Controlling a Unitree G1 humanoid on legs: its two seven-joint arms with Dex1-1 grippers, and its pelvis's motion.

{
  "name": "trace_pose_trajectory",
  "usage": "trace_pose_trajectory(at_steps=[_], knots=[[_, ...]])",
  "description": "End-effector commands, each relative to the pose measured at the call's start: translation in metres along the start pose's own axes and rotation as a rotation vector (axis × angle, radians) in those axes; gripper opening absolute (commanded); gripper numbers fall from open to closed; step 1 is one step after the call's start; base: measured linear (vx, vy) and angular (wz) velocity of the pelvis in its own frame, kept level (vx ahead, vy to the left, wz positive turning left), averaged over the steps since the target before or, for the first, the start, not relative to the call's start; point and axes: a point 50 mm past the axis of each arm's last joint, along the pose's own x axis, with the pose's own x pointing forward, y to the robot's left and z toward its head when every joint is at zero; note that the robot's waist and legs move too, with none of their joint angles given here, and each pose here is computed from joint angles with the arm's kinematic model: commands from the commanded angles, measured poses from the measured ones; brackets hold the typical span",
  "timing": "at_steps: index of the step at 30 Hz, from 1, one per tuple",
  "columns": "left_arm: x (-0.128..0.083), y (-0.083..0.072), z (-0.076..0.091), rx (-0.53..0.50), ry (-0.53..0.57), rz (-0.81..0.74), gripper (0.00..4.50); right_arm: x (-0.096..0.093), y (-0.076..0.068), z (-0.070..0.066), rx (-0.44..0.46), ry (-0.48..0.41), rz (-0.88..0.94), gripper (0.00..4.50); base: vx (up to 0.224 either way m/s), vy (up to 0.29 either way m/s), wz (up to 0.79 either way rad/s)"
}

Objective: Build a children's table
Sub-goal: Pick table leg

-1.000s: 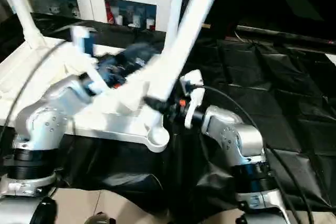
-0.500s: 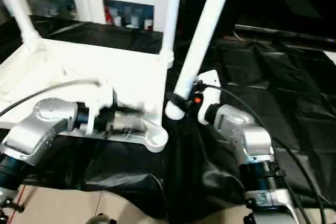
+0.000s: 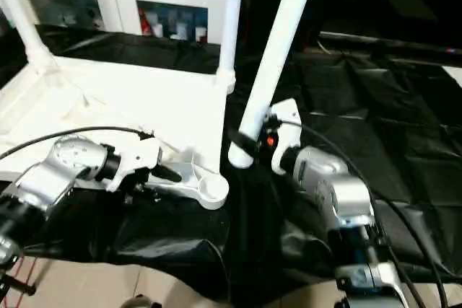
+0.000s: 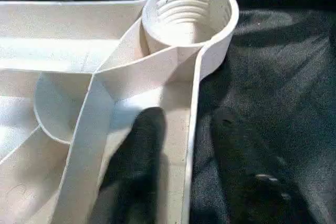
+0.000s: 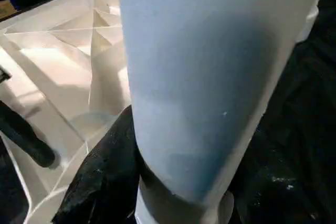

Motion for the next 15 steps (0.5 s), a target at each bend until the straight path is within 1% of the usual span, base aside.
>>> trace_pose_trajectory(at_steps=[1,3,4,5,6,8,9,10,13,15], knots=[[0.0,0.004,0.005,0.024,0.001,-0.009,1.24,-0.004,0.001,0.008,-0.03,-0.024,0.006,1.9,0.0,0.0,0.0],[0.0,0.004,0.004,0.026,0.004,-0.018,1.24,-0.004,0.002,0.007,-0.03,-0.022,0.006,1.9,0.0,0.0,0.0],[0.0,0.004,0.003,0.027,0.006,-0.021,0.99,-0.004,0.002,0.007,-0.03,-0.022,0.007,1.9,0.0,0.0,0.0],[-0.001,0.004,0.001,0.021,0.009,-0.027,0.99,-0.003,0.003,0.007,-0.028,-0.021,0.007,1.9,0.0,0.0,0.0],[-0.002,0.004,0.0,0.014,0.011,-0.032,0.83,-0.003,0.003,0.006,-0.026,-0.021,0.008,1.9,0.0,0.0,0.0],[-0.002,0.004,-0.002,0.006,0.014,-0.038,0.67,-0.002,0.004,0.006,-0.025,-0.022,0.01,1.9,0.0,0.0,0.0],[-0.002,0.004,-0.002,0.006,0.014,-0.038,0.67,-0.002,0.004,0.006,-0.025,-0.022,0.01,1.9,0.0,0.0,0.0],[-0.002,0.004,-0.002,0.004,0.015,-0.041,0.42,-0.002,0.004,0.006,-0.025,-0.022,0.011,1.9,0.0,0.0,0.0],[-0.002,0.004,-0.005,-0.013,0.017,-0.044,0.3,-0.003,0.005,0.007,-0.028,-0.023,0.016,1.9,0.0,0.0,0.0],[-0.002,0.004,-0.005,-0.019,0.017,-0.045,0.09,-0.003,0.005,0.007,-0.029,-0.023,0.018,1.9,0.0,0.0,0.0]])
